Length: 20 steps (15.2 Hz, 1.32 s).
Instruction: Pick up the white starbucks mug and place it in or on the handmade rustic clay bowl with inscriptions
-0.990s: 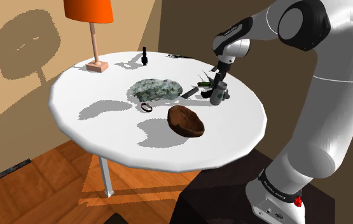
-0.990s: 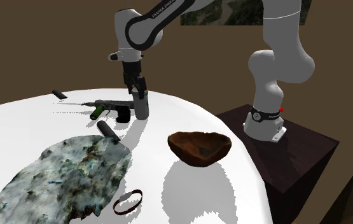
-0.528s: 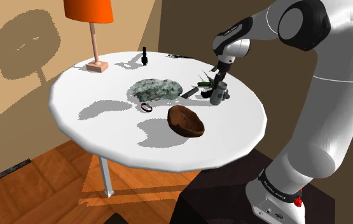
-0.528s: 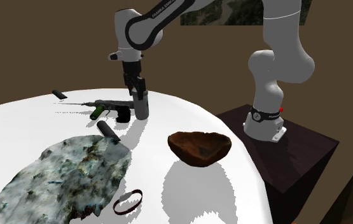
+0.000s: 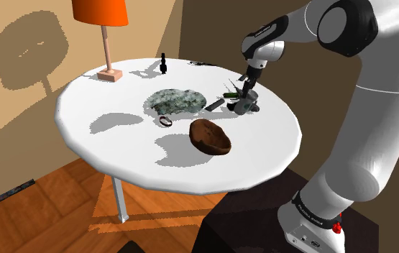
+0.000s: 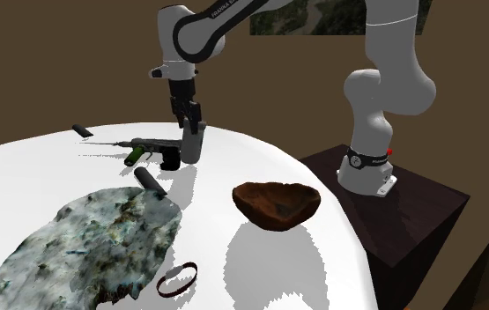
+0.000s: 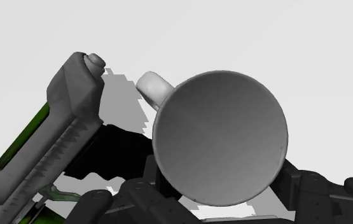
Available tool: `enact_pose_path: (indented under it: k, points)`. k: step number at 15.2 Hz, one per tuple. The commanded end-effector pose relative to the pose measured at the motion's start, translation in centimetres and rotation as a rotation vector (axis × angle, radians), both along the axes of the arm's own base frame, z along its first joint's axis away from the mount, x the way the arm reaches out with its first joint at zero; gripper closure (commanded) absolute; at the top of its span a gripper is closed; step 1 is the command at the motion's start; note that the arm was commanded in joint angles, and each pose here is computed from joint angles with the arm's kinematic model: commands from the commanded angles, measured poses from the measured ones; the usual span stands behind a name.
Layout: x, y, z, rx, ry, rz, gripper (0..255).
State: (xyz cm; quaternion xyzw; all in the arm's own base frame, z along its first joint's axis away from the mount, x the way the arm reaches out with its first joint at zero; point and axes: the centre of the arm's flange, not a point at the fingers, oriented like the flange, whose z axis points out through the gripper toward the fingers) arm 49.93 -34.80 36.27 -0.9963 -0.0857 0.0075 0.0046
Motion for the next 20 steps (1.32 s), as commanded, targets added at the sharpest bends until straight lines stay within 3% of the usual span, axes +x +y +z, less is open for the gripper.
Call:
enact_pose_path:
  k: [1,20]
  points:
    - [0.0,0.0,1.0,-0.001,-0.001,0.000,255]
    - [0.0,0.0,11.1,-0.001,-0.001,0.000,255]
